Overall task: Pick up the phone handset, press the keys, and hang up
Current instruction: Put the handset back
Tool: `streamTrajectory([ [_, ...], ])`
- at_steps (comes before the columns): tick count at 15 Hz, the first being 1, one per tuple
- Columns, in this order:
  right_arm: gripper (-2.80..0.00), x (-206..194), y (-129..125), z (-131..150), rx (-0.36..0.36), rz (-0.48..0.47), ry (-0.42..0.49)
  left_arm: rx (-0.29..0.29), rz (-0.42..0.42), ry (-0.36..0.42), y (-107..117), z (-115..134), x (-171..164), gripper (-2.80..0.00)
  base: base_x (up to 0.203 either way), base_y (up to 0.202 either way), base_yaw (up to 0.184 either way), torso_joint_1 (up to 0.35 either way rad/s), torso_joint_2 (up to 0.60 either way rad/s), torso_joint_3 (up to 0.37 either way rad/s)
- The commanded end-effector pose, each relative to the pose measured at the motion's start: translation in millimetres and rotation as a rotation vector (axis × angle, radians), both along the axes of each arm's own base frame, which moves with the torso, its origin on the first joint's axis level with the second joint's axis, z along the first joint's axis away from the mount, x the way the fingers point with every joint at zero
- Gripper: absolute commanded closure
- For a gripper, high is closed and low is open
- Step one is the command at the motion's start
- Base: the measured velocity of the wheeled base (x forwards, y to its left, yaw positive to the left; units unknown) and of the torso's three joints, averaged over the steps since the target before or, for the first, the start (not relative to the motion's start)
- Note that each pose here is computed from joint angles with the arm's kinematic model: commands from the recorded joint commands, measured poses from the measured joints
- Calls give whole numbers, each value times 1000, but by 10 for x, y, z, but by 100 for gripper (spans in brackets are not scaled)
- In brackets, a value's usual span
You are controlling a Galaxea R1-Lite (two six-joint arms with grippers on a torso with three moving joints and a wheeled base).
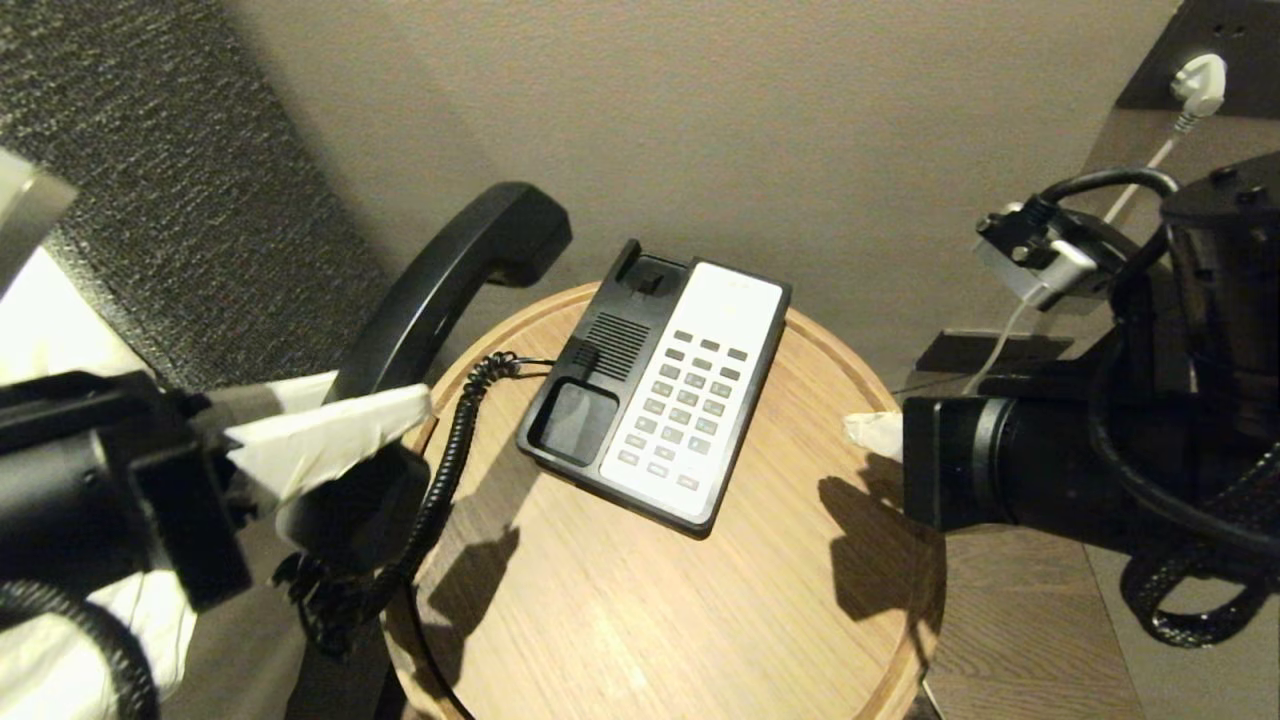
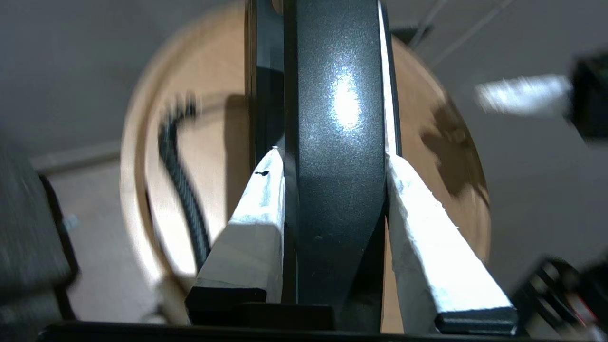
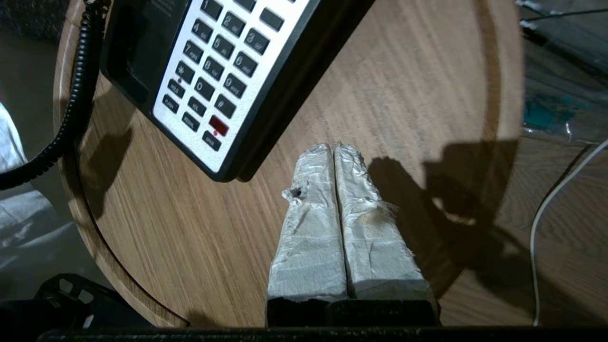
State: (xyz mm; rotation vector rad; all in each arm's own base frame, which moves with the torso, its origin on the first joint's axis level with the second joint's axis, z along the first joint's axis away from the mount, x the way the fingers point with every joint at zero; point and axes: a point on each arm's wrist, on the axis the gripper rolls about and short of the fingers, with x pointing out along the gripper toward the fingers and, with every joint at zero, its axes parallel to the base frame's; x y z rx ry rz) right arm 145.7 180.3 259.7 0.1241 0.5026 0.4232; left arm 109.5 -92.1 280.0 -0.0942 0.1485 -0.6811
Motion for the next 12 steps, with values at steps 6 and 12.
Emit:
streamTrajectory([
  [6, 0, -126, -296, 155, 58, -51, -51, 240, -59, -23, -709, -42, 629, 0, 0, 0, 0, 0, 0, 0],
  [12, 0, -190, -434, 127, 64, -70, -53, 283, 40, -18, -802, -70, 879, 0, 0, 0, 0, 0, 0, 0],
])
